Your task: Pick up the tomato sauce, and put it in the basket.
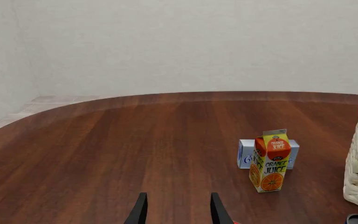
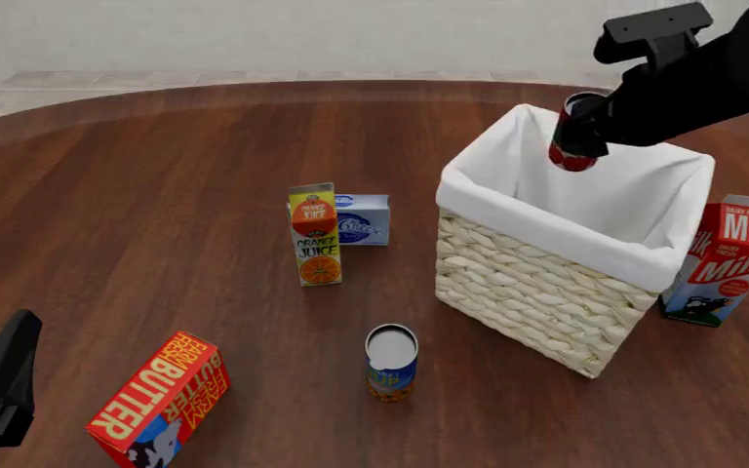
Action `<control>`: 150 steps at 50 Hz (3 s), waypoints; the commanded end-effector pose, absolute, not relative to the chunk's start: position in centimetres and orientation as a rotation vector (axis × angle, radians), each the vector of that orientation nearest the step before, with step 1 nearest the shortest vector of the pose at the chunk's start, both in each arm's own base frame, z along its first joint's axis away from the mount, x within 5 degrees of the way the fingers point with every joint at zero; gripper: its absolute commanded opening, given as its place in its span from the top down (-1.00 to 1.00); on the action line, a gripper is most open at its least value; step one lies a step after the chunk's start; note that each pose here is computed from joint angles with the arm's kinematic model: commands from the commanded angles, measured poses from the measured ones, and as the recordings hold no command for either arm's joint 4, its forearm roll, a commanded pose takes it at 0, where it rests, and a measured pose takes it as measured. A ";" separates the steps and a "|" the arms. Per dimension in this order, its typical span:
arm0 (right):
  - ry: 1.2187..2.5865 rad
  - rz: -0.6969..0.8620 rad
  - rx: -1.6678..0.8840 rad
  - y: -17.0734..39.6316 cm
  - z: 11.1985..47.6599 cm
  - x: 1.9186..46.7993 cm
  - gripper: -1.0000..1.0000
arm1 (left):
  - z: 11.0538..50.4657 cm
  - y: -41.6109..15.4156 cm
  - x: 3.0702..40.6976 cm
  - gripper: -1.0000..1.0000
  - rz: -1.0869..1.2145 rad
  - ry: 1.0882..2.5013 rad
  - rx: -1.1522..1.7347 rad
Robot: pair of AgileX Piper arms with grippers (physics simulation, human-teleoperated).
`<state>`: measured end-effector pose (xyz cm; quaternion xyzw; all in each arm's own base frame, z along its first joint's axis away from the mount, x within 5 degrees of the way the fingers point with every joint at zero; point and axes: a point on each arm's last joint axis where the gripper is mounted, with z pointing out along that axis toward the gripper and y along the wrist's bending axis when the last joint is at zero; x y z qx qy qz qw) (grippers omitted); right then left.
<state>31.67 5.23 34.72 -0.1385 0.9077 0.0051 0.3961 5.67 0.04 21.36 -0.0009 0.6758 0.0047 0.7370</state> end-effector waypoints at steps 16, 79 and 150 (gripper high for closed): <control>2.381 -0.018 -0.318 3.8 33.5 32.9 1.00 | 21.4 0.0 5.7 -1.00 0.010 1.484 -0.002; 2.499 -0.039 -0.409 4.0 28.9 35.4 1.00 | 21.4 0.0 5.7 -1.00 0.010 1.485 -0.002; 2.510 -0.011 -0.447 5.5 29.1 33.4 -1.00 | 21.4 0.0 5.7 -1.00 0.010 1.484 -0.002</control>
